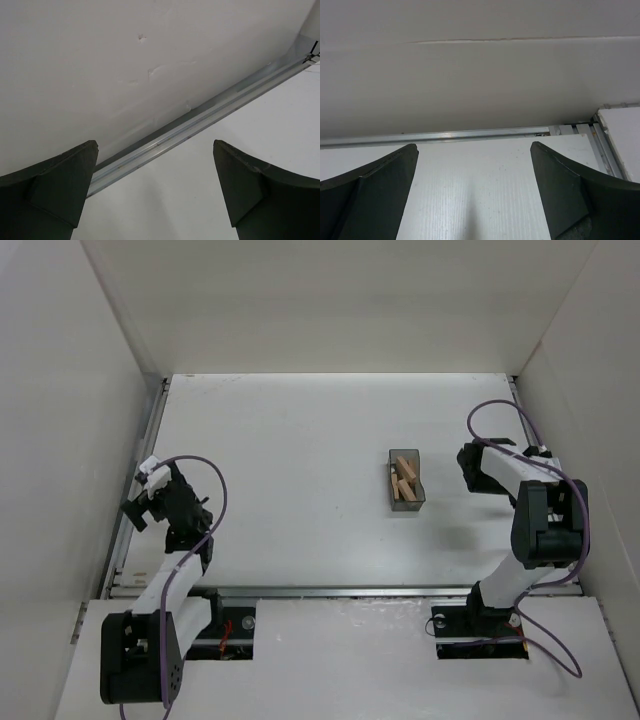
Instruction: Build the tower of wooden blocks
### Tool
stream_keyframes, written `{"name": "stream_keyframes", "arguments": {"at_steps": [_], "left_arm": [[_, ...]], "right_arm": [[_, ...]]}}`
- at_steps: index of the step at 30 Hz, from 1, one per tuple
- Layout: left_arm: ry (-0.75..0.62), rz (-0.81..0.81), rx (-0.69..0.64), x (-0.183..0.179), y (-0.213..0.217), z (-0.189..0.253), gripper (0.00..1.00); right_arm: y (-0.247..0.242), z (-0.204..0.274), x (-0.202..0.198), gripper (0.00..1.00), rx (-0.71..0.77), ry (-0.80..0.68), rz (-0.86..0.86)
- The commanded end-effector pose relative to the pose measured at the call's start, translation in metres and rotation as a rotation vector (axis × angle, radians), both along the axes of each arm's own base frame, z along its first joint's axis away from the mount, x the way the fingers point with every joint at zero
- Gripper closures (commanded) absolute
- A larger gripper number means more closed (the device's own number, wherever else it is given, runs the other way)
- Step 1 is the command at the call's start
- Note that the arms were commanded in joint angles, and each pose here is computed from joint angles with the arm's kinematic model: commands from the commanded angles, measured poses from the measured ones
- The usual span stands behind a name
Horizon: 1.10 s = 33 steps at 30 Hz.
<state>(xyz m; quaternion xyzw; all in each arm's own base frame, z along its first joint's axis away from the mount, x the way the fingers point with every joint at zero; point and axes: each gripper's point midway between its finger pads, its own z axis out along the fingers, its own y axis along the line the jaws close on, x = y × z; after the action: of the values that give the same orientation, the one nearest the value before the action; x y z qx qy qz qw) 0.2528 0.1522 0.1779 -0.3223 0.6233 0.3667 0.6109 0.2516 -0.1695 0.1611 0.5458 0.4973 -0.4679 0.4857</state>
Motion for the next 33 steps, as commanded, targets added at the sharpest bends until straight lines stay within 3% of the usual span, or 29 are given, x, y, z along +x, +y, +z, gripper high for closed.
{"name": "stream_keyframes", "arguments": {"at_steps": [1, 7, 9, 10, 11, 13, 14, 16, 17, 18, 19, 20, 21, 23, 26, 27, 33], "left_arm": [[-0.045, -0.054, 0.019, 0.005, -0.007, 0.011, 0.01], [-0.031, -0.076, 0.040, 0.009, -0.009, 0.017, 0.01], [0.080, -0.186, 0.072, 0.027, -0.021, 0.022, 0.01], [0.123, -0.228, 0.097, 0.035, -0.024, 0.032, 0.01], [0.084, -0.259, 0.116, 0.047, -0.028, 0.066, 0.01], [0.091, -0.313, 0.121, 0.058, -0.035, 0.088, 0.01], [0.043, -0.361, 0.149, 0.067, -0.043, 0.125, 0.01], [0.092, -0.554, 0.221, 0.084, -0.069, 0.143, 0.01], [0.112, -0.628, 0.263, 0.089, -0.080, 0.153, 0.01], [0.171, -0.771, 0.348, 0.098, -0.103, 0.163, 0.01], [0.202, -0.839, 0.394, 0.100, -0.116, 0.167, 0.01], [0.234, -0.889, 0.437, 0.100, -0.126, 0.170, 0.01], [0.281, -0.938, 0.464, 0.104, -0.135, 0.166, 0.01], [0.354, -1.020, 0.482, 0.105, -0.152, 0.169, 0.01], [0.438, -1.081, 0.430, 0.111, -0.167, 0.163, 0.01], [0.457, -1.087, 0.406, 0.113, -0.167, 0.160, 0.01], [0.524, -1.261, 0.329, 0.109, -0.199, 0.146, 0.01]], "right_arm": [[-0.007, 0.030, 0.009, 0.00, -0.118, 0.001, 0.037], [0.014, 0.090, 0.034, 0.00, -0.141, 0.052, 0.113], [0.025, 0.119, 0.037, 0.00, -0.163, 0.030, 0.149], [0.041, 0.138, 0.046, 0.00, -0.149, -0.042, 0.195], [0.050, 0.150, 0.049, 0.00, -0.147, -0.066, 0.223], [0.082, 0.170, 0.061, 0.00, -0.165, -0.015, 0.322], [0.095, 0.189, 0.069, 0.00, -0.162, -0.029, 0.352], [0.124, 0.184, 0.089, 0.00, -0.161, 0.153, 0.429], [0.143, 0.191, 0.098, 0.00, -0.131, 0.162, 0.484], [0.155, 0.186, 0.110, 0.00, -0.136, 0.437, 0.545], [0.172, 0.180, 0.133, 0.00, -0.092, 0.529, 0.682], [0.243, 0.143, 0.173, 0.08, 0.097, 0.524, 1.204], [0.264, 0.141, 0.185, 0.08, 0.112, 0.422, 1.342], [0.286, 0.173, 0.176, 0.07, 0.199, 0.194, 1.487], [0.295, 0.194, 0.167, 0.03, 0.264, 0.061, 1.668], [0.311, 0.188, 0.160, 0.03, 0.298, 0.075, 1.782], [0.296, 0.096, 0.135, 0.06, 0.470, 0.335, 1.731]]}}
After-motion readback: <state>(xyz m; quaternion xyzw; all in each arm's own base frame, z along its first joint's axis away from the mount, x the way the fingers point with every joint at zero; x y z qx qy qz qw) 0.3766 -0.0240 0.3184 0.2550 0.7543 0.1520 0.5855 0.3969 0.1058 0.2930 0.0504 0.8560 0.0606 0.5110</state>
